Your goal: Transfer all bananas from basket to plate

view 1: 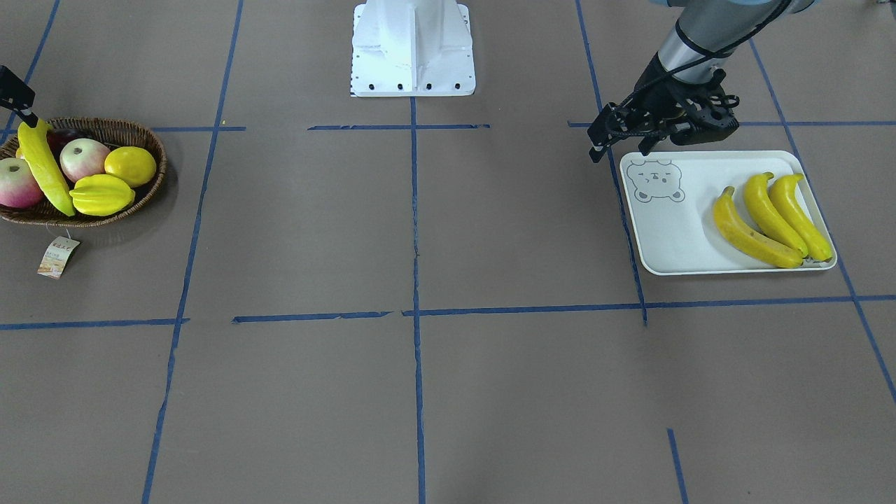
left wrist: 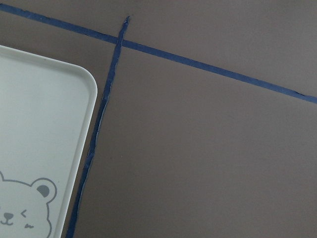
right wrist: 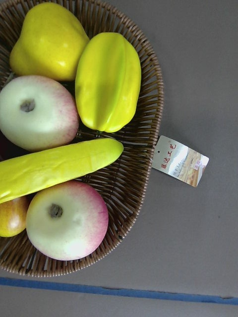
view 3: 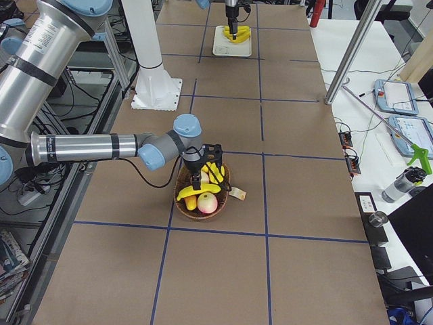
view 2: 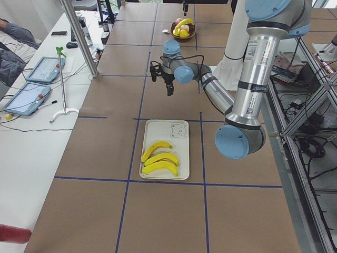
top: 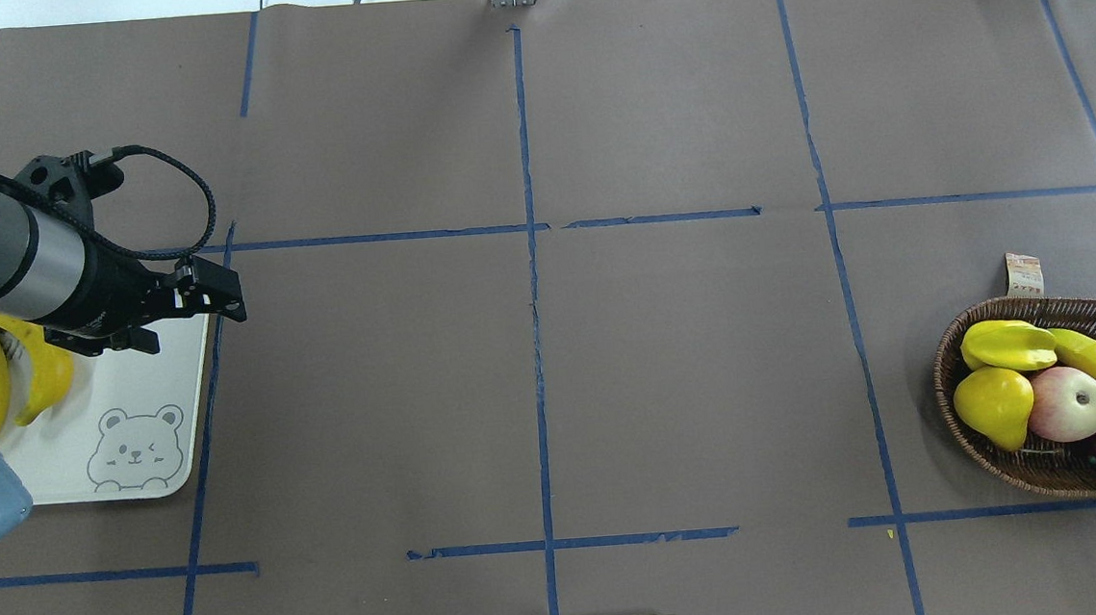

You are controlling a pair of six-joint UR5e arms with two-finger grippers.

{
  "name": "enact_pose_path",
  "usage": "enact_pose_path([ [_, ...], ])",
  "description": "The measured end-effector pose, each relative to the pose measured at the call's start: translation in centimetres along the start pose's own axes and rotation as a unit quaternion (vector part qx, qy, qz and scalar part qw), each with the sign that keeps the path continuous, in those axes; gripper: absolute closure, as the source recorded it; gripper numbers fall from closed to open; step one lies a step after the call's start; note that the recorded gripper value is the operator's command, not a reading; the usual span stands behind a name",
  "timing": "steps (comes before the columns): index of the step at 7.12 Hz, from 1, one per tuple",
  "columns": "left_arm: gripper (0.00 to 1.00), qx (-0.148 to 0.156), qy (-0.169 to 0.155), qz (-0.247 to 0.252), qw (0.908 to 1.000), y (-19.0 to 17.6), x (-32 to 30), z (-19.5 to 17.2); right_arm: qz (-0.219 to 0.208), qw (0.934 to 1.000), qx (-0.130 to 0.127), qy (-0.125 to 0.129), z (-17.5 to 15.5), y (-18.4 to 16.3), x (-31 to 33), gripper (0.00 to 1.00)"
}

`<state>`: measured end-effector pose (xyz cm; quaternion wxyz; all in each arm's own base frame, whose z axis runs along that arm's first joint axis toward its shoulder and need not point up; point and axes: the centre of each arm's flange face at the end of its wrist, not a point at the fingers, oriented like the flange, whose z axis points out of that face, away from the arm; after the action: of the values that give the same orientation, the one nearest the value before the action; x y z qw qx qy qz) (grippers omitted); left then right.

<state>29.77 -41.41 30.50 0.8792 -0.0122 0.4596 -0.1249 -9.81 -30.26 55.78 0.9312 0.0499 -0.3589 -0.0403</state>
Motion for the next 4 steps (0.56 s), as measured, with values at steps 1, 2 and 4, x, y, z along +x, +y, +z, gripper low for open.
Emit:
enact_pose_path([
  [1, 0.00, 0.000, 0.000, 0.000, 1.0000, 0.0, 0.0, 0.1, -0.016, 0.9998, -0.003, 0.014, 0.9, 0.6, -0.5, 0.03],
  [2, 0.00, -0.001, -0.001, 0.000, 1.0000, 0.0, 0.0, 0.2, -0.040, 0.9988, -0.006, 0.027, 1.9, 1.2, -1.2, 0.05],
  [4, 0.00, -0.003, -0.002, 0.000, 1.0000, 0.1, 0.0, 0.4, -0.089, 0.9951, -0.015, 0.040, 2.8, 2.1, -1.4, 0.05],
])
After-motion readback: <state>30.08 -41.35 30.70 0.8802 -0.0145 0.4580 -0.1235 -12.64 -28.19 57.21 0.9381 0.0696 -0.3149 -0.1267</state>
